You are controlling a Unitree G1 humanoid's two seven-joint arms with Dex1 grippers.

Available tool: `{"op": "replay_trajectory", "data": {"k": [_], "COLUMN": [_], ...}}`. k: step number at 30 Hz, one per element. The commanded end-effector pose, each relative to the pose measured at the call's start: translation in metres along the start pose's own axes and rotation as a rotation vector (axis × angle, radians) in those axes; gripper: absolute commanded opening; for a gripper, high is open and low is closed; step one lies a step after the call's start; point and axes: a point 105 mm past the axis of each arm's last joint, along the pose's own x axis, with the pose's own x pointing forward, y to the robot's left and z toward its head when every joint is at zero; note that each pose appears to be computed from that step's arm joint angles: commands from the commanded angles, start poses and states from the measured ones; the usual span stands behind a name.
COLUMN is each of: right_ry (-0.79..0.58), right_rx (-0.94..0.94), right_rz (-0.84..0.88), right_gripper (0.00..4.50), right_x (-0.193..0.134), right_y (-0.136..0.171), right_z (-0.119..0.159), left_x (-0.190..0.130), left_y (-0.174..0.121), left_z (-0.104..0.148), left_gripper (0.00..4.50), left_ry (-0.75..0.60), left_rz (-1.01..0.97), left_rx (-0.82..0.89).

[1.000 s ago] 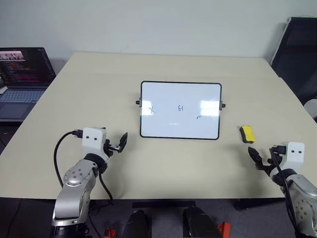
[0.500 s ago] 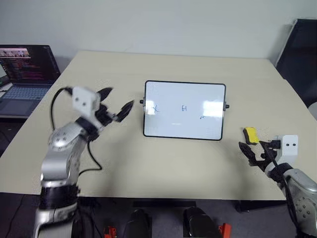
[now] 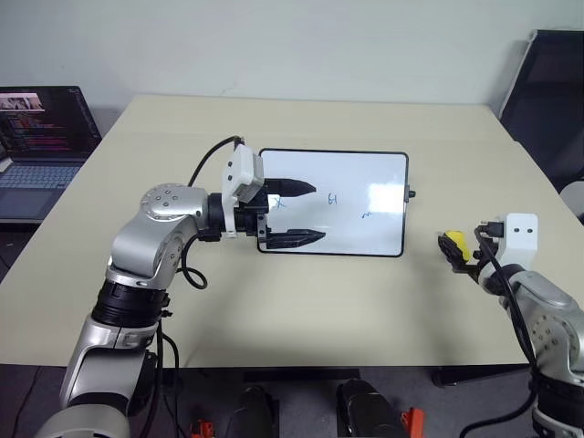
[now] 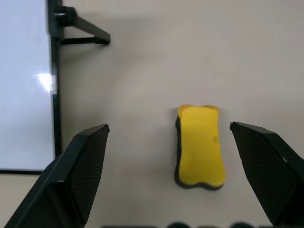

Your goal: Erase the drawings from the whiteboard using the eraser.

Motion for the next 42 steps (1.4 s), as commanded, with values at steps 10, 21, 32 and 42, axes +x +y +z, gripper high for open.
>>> {"op": "replay_trajectory", "data": {"k": [10,21,32,42], "right_ry": [0.001,0.039,0.037,-0.083], "right_rx": [-0.039,-0.04,-0.055,-0.223], "right_rz": [-0.065,-0.073,-0.051,0.143], "right_gripper": [4.47,1.73,1.13,1.13], "right_x": [0.02,0.03,0.031,-0.021], "right_y": [-0.019,-0.02,-0.014,0.025], "right_z": [0.0,-0.012,-0.011,0.019], "left_x": [0.007,-0.001,-0.009,-0.041], "left_y": [0.001,0.002,0.0,-0.018], "left_z": [0.011,0.007,-0.002,-0.027], "left_gripper": [4.5,4.5,4.5,4.5], "left_ry": [-0.033,-0.034,-0.013,0.053], "left_rz": [-0.017,0.025,0.072,0.2], "left_rx": [0.059,0.045,0.019,-0.095]}}
